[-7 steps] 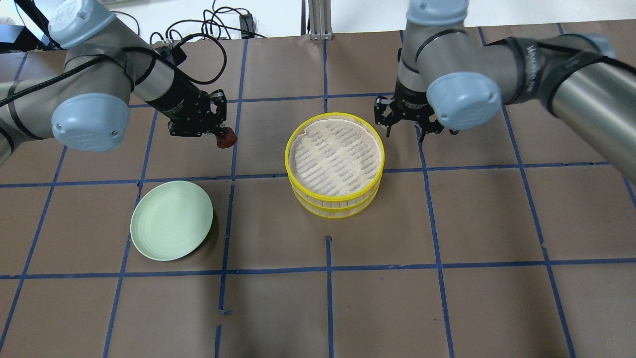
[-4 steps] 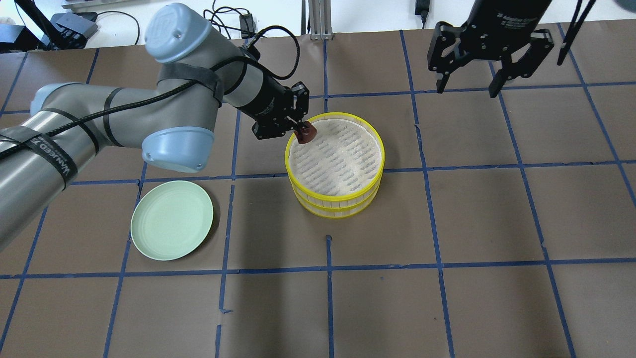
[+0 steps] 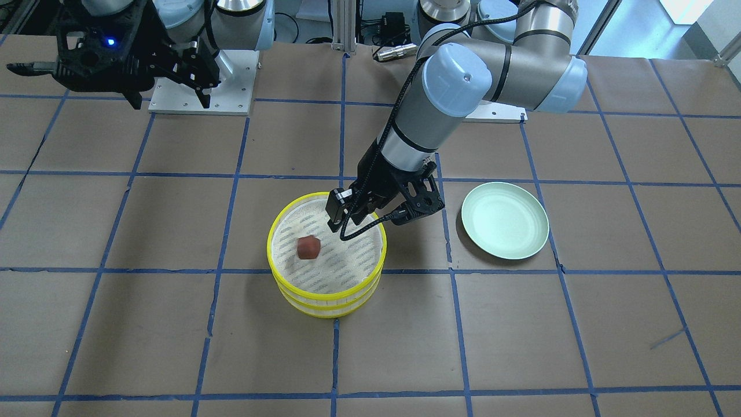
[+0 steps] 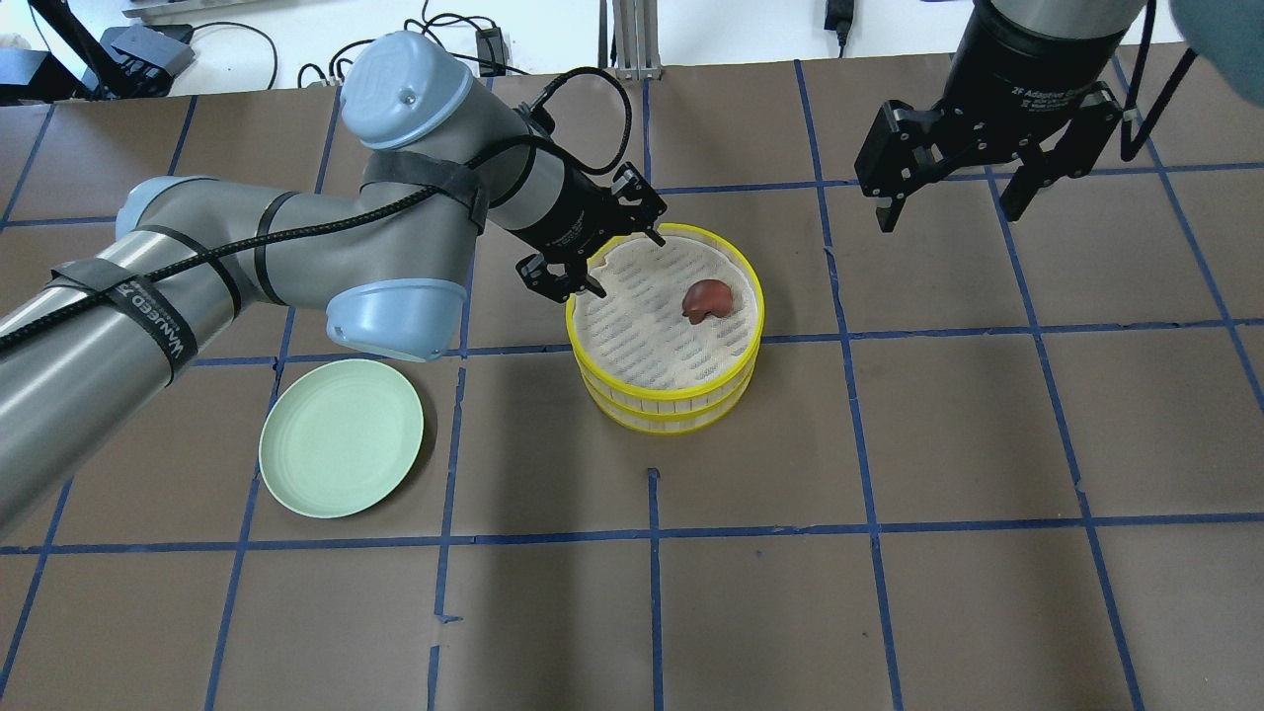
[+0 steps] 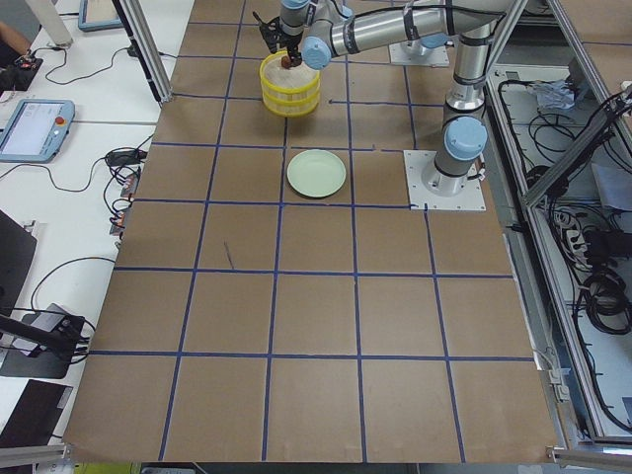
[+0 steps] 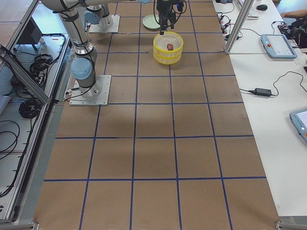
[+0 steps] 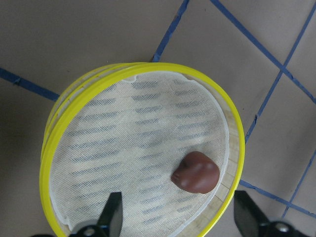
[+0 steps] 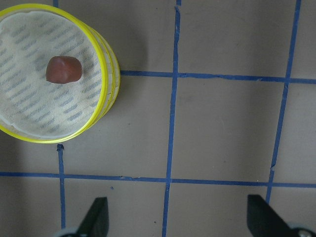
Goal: Place buns in different layers of steamer
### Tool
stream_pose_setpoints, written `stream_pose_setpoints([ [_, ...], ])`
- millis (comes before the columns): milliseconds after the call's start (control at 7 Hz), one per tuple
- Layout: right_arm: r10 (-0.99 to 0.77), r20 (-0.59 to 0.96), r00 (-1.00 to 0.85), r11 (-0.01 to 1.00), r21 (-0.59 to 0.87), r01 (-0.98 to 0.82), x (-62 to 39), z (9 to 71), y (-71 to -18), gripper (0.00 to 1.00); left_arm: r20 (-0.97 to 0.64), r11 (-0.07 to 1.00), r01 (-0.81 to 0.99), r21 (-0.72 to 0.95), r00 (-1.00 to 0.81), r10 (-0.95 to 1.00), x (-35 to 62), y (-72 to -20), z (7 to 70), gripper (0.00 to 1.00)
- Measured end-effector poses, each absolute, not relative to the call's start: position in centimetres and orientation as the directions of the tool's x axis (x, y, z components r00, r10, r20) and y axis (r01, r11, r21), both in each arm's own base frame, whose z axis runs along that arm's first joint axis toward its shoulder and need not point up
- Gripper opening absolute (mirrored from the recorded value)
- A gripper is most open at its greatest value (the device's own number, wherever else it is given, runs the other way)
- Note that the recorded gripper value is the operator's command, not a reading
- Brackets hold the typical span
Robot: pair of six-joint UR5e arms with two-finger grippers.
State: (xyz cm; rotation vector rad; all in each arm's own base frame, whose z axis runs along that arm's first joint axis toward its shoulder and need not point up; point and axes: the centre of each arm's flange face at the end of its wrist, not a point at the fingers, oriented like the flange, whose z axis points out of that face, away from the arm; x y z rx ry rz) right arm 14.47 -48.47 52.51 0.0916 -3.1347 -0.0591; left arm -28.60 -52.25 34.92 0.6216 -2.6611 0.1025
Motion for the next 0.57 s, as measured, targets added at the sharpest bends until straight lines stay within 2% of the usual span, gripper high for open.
stream_pose_setpoints([
  [286,-0.057,0.0,-0.998,0.998,0.013,-0.057,14.5,52.3,-48.7,1.0,0.255,0.963,-0.262,-0.065,-0.937,-0.238,-22.9,-53.2,35.9,1.0],
  [571,-0.054,0.004,-0.999,0.999,0.008,-0.054,14.5,52.2,-48.8,1.0,0.182,0.981,-0.191,-0.012,-0.966,-0.186,-14.3,-52.2,41.3,1.0],
])
